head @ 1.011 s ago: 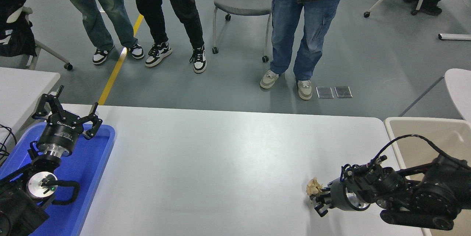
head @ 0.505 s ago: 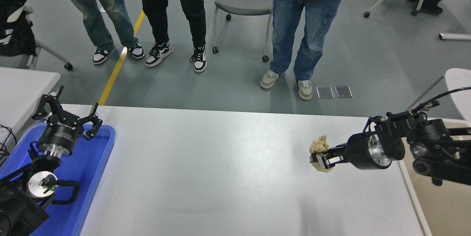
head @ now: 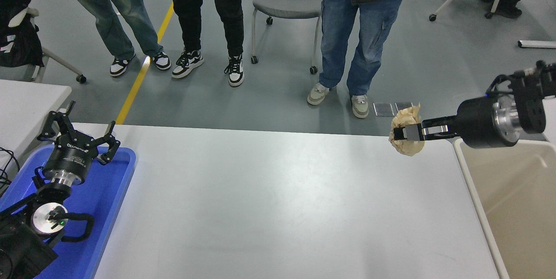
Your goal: Clean the table surface
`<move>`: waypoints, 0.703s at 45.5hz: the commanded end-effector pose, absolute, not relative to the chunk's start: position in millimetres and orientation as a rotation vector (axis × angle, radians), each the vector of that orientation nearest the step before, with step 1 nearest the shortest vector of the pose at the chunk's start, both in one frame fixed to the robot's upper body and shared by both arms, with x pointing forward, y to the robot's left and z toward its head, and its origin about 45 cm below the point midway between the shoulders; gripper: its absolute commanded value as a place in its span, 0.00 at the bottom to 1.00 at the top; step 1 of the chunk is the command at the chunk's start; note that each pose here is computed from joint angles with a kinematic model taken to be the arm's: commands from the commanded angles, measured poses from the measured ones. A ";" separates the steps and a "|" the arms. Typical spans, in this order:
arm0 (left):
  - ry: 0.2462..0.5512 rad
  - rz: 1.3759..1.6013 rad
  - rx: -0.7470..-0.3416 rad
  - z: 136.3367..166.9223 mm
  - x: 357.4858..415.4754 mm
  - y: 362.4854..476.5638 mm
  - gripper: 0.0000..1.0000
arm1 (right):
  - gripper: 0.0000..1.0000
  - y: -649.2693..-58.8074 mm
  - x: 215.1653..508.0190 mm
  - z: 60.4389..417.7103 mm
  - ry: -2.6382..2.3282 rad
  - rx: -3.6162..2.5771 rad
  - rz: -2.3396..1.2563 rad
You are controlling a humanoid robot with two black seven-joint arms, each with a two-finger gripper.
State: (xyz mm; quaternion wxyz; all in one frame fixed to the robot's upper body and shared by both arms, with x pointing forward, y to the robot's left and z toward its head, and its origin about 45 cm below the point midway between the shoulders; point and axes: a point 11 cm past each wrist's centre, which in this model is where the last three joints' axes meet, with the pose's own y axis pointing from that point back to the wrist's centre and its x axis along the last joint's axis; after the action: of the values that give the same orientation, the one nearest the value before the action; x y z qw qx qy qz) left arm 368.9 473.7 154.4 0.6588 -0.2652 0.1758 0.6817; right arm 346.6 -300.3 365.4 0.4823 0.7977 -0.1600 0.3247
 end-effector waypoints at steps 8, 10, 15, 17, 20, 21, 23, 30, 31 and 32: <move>0.398 1.543 -0.599 154.2 368.7 473.8 1.00 | 0.00 -421.5 338.5 386.5 -0.770 1.883 0.611; 0.399 1.542 -0.600 154.3 368.9 473.4 1.00 | 0.00 -437.6 338.6 388.8 -0.826 1.871 0.611; 0.398 1.543 -0.599 154.2 368.7 473.8 1.00 | 0.00 -480.3 331.7 384.3 -0.968 1.835 0.541; 0.398 1.543 -0.599 154.2 368.7 473.8 1.00 | 0.00 -494.0 329.5 380.8 -1.027 1.828 0.505; 0.398 1.543 -0.599 154.2 368.7 473.8 1.00 | 0.00 -515.3 327.5 375.6 -1.135 1.812 0.453; 0.398 1.544 -0.601 154.4 368.8 474.0 1.00 | 0.00 -521.1 327.9 374.5 -1.174 1.809 0.439; 0.398 1.543 -0.601 154.5 369.0 473.5 1.00 | 0.00 -531.5 327.9 372.3 -1.248 1.807 0.410; 0.398 1.543 -0.601 154.5 369.0 473.5 1.00 | 0.00 -557.2 324.7 352.9 -1.444 1.800 0.295; 0.398 1.544 -0.601 154.4 368.8 474.0 1.00 | 0.00 -559.4 324.5 348.7 -1.465 1.799 0.278; 0.398 1.543 -0.601 154.5 369.0 473.5 1.00 | 0.00 -561.6 323.7 345.5 -1.486 1.796 0.264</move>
State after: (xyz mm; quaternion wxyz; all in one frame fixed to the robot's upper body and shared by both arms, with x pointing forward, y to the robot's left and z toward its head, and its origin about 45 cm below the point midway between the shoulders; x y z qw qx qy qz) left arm 368.9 473.6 154.3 0.6590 -0.2651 0.1759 0.6816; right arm 334.1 -510.0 367.4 0.4366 0.7459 -0.4752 0.1650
